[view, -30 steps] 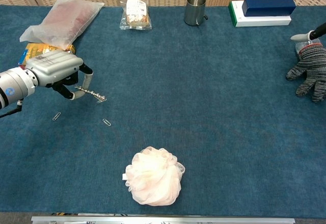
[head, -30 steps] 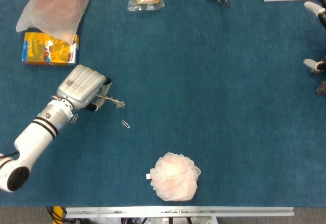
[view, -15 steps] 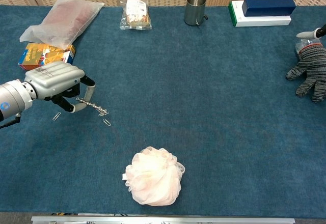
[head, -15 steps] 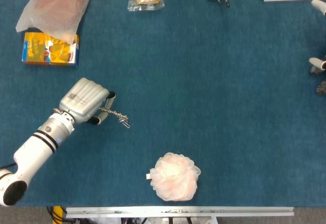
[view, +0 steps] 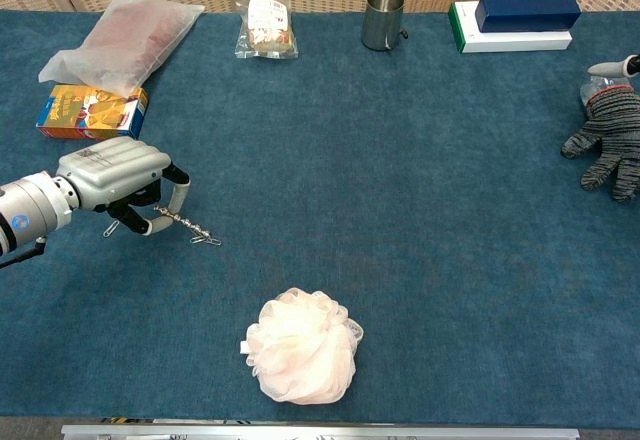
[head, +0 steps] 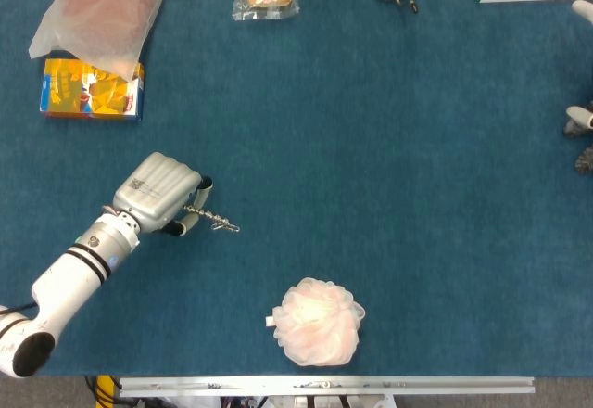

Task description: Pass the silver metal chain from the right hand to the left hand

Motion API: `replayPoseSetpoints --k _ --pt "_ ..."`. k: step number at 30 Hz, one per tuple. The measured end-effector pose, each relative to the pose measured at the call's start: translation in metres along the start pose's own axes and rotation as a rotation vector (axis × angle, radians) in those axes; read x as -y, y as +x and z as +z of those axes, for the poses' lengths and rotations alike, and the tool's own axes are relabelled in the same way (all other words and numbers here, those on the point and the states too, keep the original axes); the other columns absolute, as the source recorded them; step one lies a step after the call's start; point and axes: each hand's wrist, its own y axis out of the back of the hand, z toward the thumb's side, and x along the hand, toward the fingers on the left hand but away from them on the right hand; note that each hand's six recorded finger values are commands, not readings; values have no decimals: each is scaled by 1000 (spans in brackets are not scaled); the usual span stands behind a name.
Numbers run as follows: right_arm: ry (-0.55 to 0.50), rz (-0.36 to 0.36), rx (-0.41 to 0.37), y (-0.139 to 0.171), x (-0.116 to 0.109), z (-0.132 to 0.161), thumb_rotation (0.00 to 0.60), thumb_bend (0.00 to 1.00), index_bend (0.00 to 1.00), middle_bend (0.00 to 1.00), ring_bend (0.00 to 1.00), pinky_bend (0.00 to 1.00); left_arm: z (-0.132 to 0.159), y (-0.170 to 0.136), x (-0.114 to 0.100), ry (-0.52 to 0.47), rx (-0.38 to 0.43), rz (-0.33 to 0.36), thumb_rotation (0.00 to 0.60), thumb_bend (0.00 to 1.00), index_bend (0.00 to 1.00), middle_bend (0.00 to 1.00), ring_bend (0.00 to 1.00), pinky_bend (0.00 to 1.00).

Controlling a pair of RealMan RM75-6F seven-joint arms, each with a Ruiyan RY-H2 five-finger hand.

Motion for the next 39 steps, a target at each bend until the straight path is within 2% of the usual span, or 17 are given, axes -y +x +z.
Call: replayPoseSetpoints --k 10,19,39 --pt "-6 7 -1 -1 3 0 600 0 129 26 0 35 -2 -14 -17 -11 -8 50 600 373 561 1000 1000 1000" --pt "-4 15 -5 -2 5 1 600 0 129 26 0 35 -18 -29 -25 7 -64 74 600 373 561 1000 1000 1000" --pt "3 29 -9 -3 9 5 600 0 129 26 0 35 -59 -59 -6 -5 -205 28 600 373 562 1000 1000 1000"
